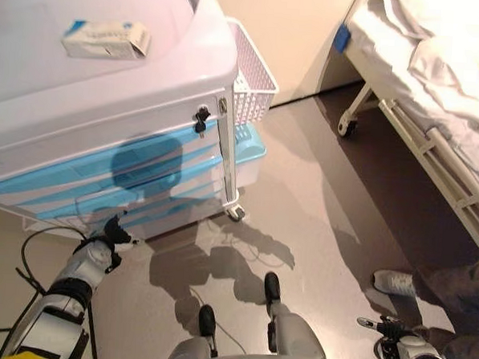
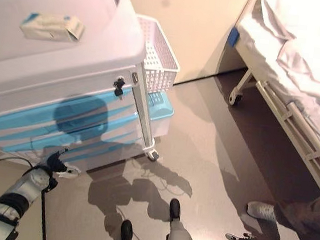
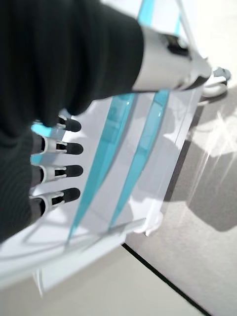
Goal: Open the drawer and pick up the medicine
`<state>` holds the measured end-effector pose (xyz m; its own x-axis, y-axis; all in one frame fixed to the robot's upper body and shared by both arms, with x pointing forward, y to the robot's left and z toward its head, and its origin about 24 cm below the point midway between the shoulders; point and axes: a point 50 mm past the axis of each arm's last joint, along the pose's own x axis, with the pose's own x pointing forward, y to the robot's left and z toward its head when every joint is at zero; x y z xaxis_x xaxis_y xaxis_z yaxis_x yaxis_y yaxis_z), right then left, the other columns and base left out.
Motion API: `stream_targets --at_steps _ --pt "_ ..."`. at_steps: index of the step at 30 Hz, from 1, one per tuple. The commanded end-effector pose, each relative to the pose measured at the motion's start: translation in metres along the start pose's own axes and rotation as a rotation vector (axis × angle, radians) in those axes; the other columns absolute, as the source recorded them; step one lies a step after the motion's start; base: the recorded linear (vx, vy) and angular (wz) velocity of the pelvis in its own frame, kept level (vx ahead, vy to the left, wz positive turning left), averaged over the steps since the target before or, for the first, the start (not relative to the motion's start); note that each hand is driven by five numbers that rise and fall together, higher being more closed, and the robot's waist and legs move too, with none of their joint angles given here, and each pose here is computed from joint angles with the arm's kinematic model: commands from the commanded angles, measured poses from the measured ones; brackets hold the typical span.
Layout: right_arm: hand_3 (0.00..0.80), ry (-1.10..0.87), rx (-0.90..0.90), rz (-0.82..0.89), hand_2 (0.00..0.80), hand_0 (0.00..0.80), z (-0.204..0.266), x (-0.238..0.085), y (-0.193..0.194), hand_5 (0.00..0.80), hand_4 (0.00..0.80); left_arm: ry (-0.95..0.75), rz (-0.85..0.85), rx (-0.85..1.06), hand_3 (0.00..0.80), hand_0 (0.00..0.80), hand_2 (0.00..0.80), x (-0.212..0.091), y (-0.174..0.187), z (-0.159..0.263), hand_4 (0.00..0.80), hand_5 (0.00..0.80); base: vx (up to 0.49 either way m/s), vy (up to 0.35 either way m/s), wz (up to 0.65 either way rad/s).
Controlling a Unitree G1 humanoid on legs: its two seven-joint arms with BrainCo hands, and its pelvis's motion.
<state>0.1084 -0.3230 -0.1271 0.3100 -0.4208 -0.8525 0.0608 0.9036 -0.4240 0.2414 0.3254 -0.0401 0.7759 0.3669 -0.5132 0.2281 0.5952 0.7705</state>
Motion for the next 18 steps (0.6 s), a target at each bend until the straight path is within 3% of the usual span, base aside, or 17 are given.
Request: stream_targets --at_steps 1,4,10,18 --pt "0.000 0.072 -0.016 -0.033 0.000 0.000 -0.018 -0.001 -0.010 0.000 0.000 0.055 0.030 -0.119 0.000 0.000 0.000 0.000 0.004 -0.011 0.000 0.000 0.028 -0.039 0.03" --pt "0.000 0.106 -0.022 -0.020 0.000 0.000 -0.027 -0.002 -0.007 0.000 0.000 0.112 -0.026 -0.271 0.000 0.000 0.000 -0.009 -0.025 -0.027 0.000 0.000 0.031 -0.037 0.03" --pt "0.000 0.143 -0.036 -0.002 0.000 0.000 -0.040 -0.004 -0.002 0.000 0.000 0.201 -0.135 -0.267 0.000 0.000 0.000 -0.027 -0.064 -0.052 0.000 0.000 0.025 -0.020 0.09" --pt "0.000 0.186 -0.055 0.034 0.000 0.000 -0.057 -0.007 0.011 0.000 0.000 0.468 -0.246 -0.551 0.000 0.000 0.000 -0.067 -0.124 -0.095 0.000 0.000 -0.002 -0.007 0.09"
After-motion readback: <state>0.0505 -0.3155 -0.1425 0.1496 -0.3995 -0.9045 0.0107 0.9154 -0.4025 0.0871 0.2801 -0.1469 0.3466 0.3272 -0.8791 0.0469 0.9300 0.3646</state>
